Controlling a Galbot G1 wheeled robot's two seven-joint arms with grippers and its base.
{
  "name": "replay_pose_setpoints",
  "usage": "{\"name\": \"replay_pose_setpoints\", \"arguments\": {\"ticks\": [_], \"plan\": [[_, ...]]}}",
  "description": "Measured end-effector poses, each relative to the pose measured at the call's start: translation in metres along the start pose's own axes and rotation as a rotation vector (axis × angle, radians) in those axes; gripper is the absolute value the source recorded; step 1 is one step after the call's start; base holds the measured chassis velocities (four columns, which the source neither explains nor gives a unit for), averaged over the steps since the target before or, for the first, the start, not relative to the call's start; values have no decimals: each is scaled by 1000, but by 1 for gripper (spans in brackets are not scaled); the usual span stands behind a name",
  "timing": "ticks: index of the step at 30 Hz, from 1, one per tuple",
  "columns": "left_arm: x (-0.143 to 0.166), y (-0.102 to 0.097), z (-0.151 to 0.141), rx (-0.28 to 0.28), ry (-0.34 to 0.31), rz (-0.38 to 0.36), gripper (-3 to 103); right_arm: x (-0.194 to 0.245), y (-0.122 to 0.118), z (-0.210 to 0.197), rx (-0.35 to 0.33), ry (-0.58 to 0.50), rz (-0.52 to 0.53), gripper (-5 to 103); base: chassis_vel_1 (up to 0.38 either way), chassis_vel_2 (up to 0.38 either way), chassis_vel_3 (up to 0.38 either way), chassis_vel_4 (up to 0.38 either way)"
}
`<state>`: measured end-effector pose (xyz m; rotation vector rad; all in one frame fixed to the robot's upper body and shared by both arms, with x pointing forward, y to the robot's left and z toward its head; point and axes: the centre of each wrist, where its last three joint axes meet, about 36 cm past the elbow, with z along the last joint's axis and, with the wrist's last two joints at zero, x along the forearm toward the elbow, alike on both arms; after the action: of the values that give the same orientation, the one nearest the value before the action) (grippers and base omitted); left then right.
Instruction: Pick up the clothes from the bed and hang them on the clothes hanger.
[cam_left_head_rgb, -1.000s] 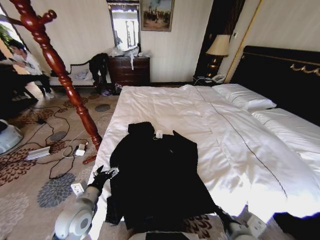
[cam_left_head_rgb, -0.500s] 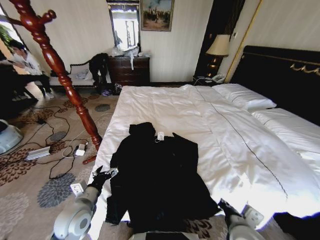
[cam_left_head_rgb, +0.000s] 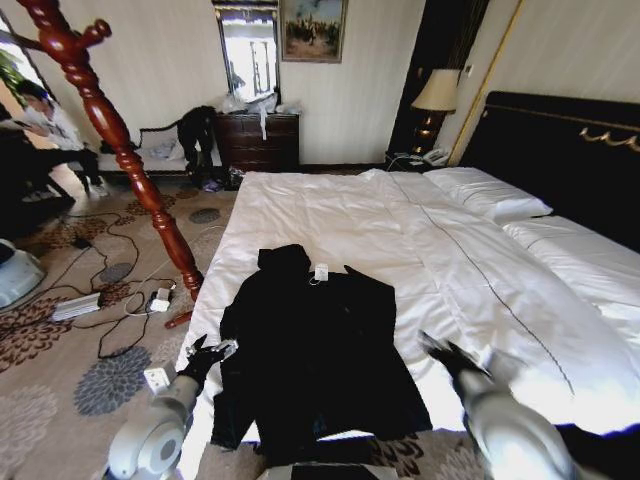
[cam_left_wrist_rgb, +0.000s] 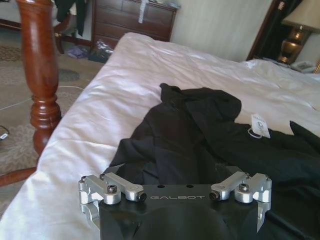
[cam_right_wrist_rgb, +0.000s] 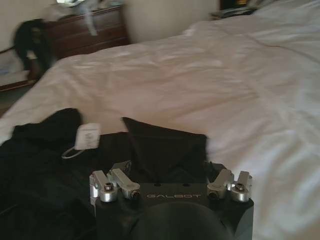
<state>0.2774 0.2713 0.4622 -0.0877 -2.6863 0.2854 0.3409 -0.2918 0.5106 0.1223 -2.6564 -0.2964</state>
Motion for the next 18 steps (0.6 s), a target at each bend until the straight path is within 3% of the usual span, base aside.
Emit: {"name": "replay_pose_setpoints", "arguments": {"ticks": [1,4,6,8,13,17,18], "plan": [[1,1,1,0,5,-3,100,-16,0,-1,17,12,-57,85,0,0,0,0],[5,3,2,7,6,-19,100,-84,39,-10,82,65,-272,99,0,0,0,0],[5,3,1,7,4,-20,100,-91,45,-12,93,65,-288,99,0,0,0,0],[6,2,0,10,-1,-20,100,-134,80,-18,181,46,-335,100,0,0,0,0],[4,3,-4,10,-17,-25,100,-195,111,-2,308,38,-319,100,0,0,0,0],[3,5,-8,15,-29,-30,100,-220,137,5,316,43,-335,100,0,0,0,0],[2,8,-11,21,-38,-36,100,-232,175,10,311,44,-378,100,0,0,0,0]]}}
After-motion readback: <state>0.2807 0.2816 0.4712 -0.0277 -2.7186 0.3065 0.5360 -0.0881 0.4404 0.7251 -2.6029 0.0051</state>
